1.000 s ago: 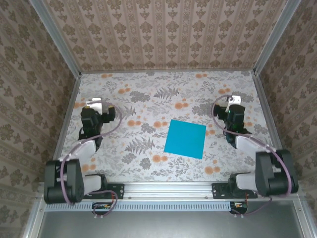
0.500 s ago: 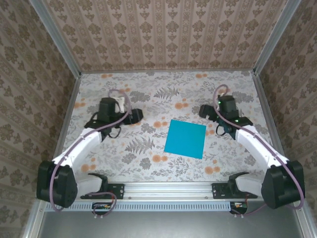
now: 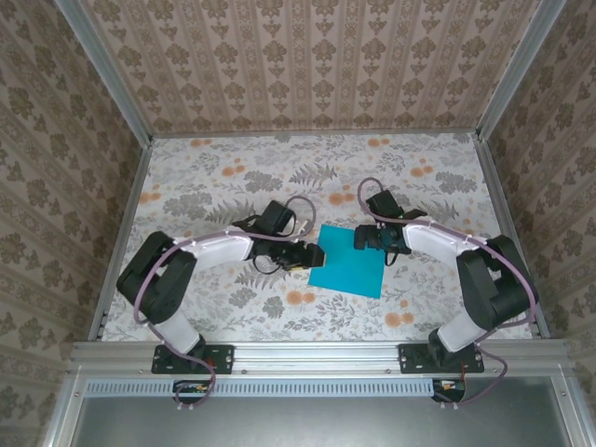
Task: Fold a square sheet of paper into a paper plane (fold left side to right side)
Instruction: Pick up the square sheet of paper from the center of the table.
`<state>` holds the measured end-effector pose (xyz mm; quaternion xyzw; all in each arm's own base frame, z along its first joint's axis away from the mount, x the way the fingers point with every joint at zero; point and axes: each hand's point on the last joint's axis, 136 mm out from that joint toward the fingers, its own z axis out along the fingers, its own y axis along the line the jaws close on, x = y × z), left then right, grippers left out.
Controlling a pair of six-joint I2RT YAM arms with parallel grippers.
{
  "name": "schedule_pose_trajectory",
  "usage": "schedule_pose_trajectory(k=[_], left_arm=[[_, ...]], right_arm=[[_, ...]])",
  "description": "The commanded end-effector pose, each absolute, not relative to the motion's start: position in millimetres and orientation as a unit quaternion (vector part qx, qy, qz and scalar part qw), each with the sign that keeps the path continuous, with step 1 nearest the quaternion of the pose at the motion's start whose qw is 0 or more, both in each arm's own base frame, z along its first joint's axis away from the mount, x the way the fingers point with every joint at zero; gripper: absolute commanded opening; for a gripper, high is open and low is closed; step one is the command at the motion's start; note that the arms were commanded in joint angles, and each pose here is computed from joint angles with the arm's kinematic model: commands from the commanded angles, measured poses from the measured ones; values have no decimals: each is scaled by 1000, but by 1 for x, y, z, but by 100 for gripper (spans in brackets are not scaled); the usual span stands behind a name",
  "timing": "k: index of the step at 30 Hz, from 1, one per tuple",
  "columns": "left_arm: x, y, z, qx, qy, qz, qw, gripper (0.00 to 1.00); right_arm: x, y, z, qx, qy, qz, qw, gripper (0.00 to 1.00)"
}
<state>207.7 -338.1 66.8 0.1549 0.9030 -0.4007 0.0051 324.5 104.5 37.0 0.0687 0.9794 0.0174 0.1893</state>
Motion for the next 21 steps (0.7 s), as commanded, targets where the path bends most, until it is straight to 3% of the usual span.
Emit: schedule_pose_trajectory(k=[1,11,21], left_arm=[[207,-355,69,155,898,-411,-15,63],[198,-350,33,138,920,-361,-61,61],[202,-338,13,124,938,-320,-54,56]], right_arm=[[332,108,34,62,981,11,185,100],[314,130,12,47,990,37,131,100],[296,170,26,22,990,93,109,100]])
